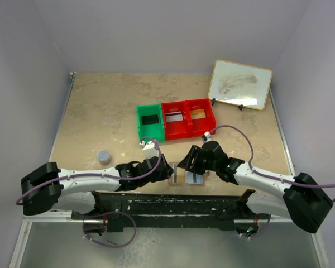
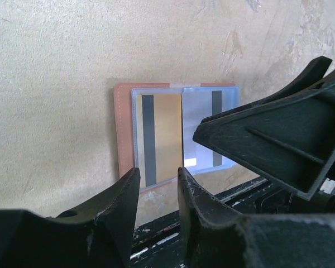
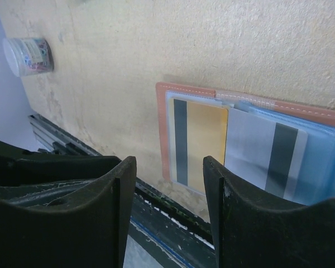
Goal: Take the credit cards out of the card holder
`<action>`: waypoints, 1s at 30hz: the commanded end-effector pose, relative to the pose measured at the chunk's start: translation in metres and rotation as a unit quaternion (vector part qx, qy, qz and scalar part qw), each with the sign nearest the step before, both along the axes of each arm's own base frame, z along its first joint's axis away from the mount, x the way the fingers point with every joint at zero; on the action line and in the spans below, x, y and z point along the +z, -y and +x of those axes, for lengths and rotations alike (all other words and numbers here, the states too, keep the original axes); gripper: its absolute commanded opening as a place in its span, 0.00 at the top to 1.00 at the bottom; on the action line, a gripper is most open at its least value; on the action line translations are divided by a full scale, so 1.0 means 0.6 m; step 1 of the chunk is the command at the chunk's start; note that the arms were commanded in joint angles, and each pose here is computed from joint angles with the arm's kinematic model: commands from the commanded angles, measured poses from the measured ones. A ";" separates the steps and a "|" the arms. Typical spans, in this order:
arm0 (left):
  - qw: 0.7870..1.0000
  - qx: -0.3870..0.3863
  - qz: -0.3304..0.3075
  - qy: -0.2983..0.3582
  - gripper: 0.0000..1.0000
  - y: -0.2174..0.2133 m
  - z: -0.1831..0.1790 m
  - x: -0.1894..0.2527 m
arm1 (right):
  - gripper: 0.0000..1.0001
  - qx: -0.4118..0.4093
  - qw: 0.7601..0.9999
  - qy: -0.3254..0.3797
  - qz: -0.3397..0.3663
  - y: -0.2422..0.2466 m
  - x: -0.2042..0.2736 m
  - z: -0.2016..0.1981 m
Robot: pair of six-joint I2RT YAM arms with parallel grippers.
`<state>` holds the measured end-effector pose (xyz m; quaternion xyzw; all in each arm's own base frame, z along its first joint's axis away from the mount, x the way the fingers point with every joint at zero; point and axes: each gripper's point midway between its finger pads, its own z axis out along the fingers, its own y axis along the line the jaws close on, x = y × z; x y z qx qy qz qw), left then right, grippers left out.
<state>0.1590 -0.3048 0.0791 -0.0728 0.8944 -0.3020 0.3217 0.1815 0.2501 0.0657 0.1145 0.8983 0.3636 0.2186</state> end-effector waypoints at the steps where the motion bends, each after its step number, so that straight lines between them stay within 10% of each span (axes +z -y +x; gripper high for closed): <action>1: 1.000 0.011 -0.006 0.011 0.69 0.005 0.011 0.014 | 0.46 0.025 0.999 0.012 0.024 -0.022 0.008 0.005; 30: 0.998 -0.054 -0.012 -0.018 0.78 0.064 -0.007 -0.020 | 0.53 -0.014 0.998 -0.064 -0.022 0.031 -0.095 -0.041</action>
